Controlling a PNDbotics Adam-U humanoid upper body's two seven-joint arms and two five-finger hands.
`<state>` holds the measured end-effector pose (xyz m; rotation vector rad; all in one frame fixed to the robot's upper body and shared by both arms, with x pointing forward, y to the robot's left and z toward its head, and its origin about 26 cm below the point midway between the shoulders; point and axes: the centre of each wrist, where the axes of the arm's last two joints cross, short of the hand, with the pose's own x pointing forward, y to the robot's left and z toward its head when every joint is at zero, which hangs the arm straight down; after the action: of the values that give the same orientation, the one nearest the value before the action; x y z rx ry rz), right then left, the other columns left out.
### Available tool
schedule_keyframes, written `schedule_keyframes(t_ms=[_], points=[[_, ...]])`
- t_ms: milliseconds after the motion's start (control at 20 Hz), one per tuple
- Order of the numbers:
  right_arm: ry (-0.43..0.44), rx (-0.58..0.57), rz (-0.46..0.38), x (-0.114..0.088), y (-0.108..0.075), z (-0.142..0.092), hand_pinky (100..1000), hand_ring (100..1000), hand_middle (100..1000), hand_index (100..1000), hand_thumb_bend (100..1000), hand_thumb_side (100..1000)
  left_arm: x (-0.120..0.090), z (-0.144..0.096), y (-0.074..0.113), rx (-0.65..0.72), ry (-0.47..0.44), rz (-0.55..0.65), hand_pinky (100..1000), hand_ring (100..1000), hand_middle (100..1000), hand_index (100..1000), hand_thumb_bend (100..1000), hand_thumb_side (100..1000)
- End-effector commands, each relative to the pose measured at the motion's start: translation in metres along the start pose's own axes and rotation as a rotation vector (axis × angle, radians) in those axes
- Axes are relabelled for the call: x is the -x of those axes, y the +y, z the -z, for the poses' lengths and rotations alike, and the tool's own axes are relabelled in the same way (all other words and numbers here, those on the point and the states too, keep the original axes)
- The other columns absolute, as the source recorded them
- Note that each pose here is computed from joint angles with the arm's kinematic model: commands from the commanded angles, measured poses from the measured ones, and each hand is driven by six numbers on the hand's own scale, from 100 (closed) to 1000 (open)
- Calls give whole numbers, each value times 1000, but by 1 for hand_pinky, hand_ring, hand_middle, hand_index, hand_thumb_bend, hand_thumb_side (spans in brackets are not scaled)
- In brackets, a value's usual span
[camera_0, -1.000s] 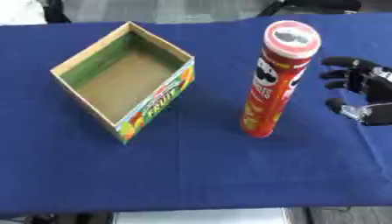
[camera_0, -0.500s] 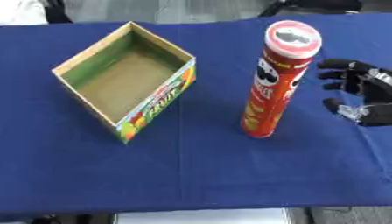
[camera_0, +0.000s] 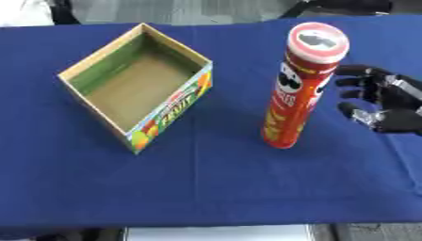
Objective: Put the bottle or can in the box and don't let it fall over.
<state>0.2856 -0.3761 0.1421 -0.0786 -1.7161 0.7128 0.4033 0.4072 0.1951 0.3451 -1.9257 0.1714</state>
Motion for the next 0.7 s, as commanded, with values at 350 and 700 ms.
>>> schedule_keyframes(t_ms=[350, 700], points=[[-35, -23, -3, -10, 0, 9, 903, 967, 973, 951, 221, 257, -11, 4, 4, 5, -28, 10, 755, 915, 900, 916, 652, 963], [-24, -28, 6, -8, 0, 15, 906, 970, 976, 959, 207, 288, -10, 4, 2, 10, -25, 2, 754, 915, 900, 916, 648, 964]])
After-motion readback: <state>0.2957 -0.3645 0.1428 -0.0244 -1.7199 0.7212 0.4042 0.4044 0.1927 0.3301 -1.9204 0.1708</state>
